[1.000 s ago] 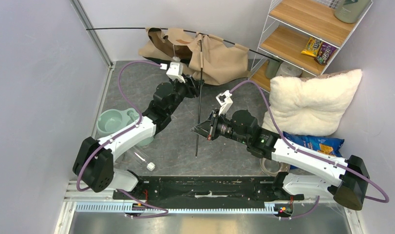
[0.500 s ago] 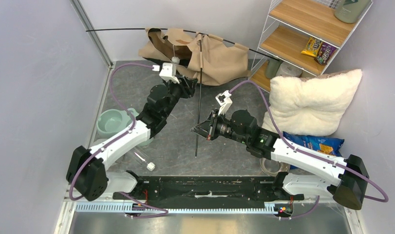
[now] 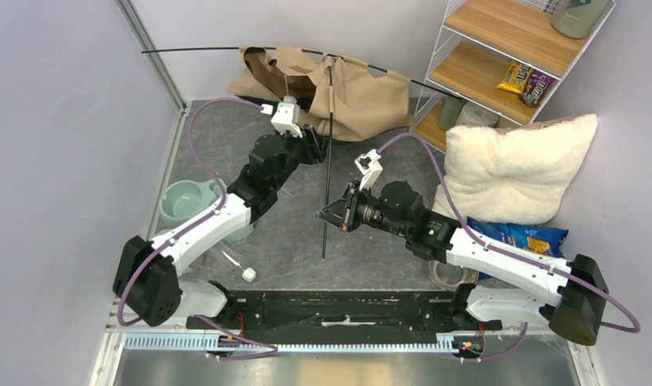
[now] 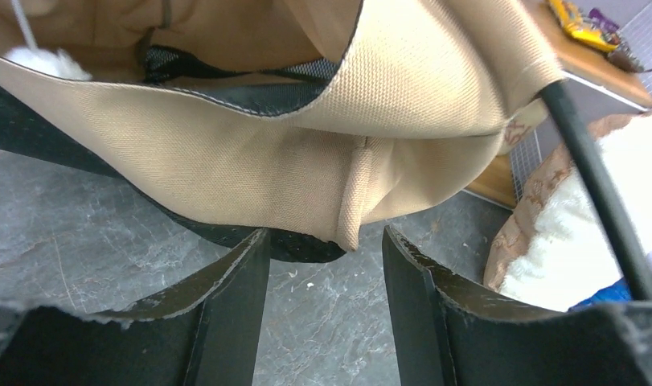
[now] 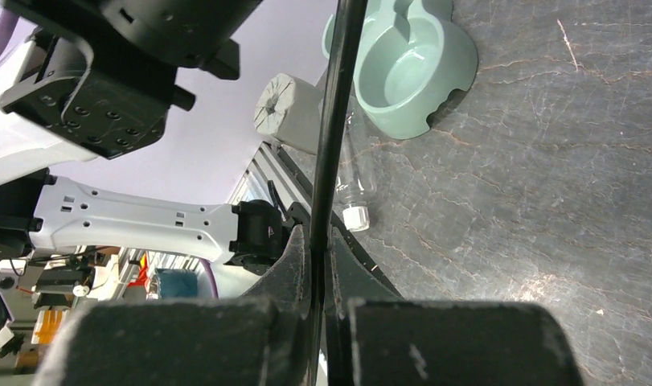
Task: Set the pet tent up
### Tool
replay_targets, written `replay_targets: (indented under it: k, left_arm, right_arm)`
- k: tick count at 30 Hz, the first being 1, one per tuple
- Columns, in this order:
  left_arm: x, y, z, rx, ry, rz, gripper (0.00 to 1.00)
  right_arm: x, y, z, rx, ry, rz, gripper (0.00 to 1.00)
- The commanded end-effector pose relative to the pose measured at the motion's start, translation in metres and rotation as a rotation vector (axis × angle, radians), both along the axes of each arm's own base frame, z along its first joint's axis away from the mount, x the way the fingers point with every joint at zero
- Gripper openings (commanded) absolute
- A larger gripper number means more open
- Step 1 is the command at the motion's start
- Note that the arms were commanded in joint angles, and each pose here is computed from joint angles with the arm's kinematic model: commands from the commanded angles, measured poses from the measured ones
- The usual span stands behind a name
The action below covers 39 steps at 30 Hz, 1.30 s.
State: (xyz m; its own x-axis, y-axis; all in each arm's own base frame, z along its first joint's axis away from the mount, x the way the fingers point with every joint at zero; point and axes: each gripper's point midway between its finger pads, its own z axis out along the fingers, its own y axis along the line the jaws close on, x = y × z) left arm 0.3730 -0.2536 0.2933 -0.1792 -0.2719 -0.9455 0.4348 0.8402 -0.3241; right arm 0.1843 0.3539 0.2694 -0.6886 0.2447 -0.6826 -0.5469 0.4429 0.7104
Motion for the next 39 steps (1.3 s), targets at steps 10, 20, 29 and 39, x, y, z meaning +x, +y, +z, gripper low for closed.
replay_targets:
  k: [10,20,29,39]
  left_arm:
    - [0.024,-0.019,0.014,-0.014,-0.043,-0.015,0.40]
    - [0.017,-0.017,0.021,-0.040,-0.081,-0.028,0.50]
    - [0.020,-0.018,0.016,-0.048,-0.074,-0.021,0.32]
    - [0.008,-0.021,0.011,-0.045,-0.081,-0.074,0.02]
  right_arm:
    - [0.013,0.002,0.028,0.057,-0.059,-0.040,0.00]
    - [0.012,0.001,0.027,0.059,-0.054,-0.042,0.00]
    - [0.012,0.000,0.026,0.058,-0.051,-0.045,0.00]
    - [0.015,-0.006,0.029,0.073,-0.048,-0.086,0.00]
